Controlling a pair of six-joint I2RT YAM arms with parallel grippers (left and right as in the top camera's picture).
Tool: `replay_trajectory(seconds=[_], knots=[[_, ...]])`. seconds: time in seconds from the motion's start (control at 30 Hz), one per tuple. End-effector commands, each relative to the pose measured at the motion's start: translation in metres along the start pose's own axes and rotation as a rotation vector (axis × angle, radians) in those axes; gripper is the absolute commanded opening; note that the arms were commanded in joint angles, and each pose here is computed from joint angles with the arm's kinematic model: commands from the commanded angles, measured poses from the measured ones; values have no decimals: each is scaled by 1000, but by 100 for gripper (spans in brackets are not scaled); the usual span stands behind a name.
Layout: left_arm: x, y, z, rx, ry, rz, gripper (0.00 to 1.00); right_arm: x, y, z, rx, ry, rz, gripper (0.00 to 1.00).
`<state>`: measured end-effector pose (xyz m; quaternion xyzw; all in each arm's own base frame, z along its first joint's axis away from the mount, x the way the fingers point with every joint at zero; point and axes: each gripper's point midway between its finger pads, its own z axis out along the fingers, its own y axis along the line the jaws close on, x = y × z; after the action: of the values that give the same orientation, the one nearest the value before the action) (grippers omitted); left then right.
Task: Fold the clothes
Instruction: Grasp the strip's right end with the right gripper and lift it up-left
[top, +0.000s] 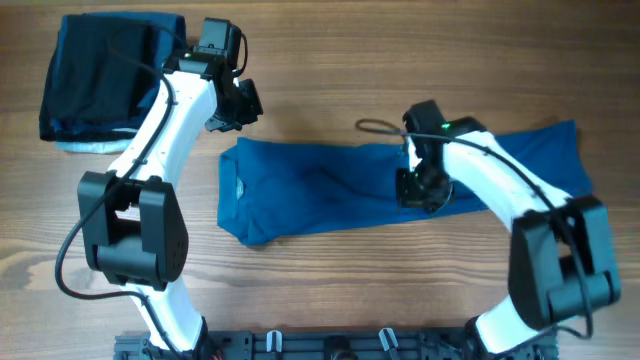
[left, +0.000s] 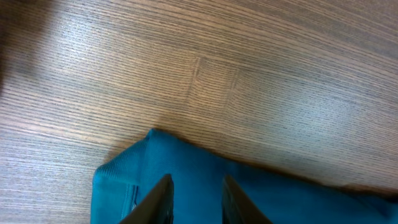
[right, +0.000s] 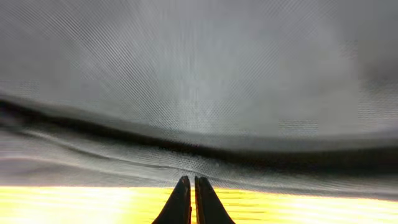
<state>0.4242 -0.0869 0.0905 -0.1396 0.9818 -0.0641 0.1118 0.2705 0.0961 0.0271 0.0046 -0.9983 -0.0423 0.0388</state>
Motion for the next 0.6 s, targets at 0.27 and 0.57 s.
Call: replay_trajectory(seconds=[0.27,0.57], knots=[[1,-1,3,1,8,-7,25,-14,-88,-12,65,-86,254,4],[1,-1,3,1,9,-7,25,13,-138,34,106,-95,421,4]])
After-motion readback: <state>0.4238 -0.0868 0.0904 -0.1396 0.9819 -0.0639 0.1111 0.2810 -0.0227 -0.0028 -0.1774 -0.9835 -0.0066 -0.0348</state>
